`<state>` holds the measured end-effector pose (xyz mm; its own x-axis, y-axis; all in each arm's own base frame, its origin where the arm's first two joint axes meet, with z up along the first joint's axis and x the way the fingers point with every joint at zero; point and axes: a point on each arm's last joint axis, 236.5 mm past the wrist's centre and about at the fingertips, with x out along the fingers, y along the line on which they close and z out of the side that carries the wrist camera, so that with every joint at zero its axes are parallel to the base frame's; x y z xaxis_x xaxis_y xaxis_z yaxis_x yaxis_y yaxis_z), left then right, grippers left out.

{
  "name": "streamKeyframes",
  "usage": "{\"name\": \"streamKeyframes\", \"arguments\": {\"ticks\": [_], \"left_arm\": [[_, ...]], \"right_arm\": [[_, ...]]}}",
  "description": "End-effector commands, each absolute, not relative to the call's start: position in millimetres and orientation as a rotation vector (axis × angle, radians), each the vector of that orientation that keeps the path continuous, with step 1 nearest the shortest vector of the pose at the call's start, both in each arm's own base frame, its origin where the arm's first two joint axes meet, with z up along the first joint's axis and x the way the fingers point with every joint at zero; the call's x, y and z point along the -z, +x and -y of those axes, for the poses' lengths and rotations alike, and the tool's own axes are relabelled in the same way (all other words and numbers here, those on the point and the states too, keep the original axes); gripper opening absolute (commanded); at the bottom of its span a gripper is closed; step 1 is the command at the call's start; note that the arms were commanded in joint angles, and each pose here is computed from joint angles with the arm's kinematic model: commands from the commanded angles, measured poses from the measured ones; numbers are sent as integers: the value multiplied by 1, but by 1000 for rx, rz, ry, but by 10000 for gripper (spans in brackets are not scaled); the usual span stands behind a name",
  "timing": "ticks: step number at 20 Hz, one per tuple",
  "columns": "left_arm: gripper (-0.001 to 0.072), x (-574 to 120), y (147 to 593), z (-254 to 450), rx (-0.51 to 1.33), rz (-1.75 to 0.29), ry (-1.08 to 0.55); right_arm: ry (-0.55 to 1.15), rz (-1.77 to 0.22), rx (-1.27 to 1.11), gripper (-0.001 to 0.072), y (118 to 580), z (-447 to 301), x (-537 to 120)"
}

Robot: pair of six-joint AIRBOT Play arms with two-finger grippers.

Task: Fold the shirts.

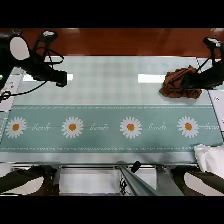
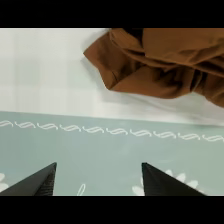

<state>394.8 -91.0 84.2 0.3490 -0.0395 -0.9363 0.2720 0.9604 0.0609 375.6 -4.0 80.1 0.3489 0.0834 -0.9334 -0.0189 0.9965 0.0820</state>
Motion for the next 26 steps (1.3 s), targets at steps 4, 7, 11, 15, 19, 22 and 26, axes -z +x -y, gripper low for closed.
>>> {"name": "streamKeyframes", "arguments": {"ticks": [4, 7, 11, 15, 19, 22, 26], "left_arm": [[711, -68, 413, 95, 209, -1186, 227], [711, -57, 431, 95, 220, -1155, 263], [711, -47, 438, 90, 209, -1162, 260], [711, -47, 438, 91, 209, -1162, 260], [711, -47, 437, 91, 209, -1163, 260], [710, -46, 436, 93, 215, -1168, 251], [710, -46, 436, 95, 220, -1169, 247]], "right_arm": [[-18, -908, 51, 590, 439, 36, -114], [-79, -892, 260, 600, 448, 96, -107], [160, -989, 321, 614, 444, 138, -54], [514, -1005, 310, 614, 451, 147, -13], [672, -945, 258, 614, 478, 131, -1], [697, -921, 227, 613, 497, 111, 8], [704, -976, 206, 613, 503, 90, 36]]}}
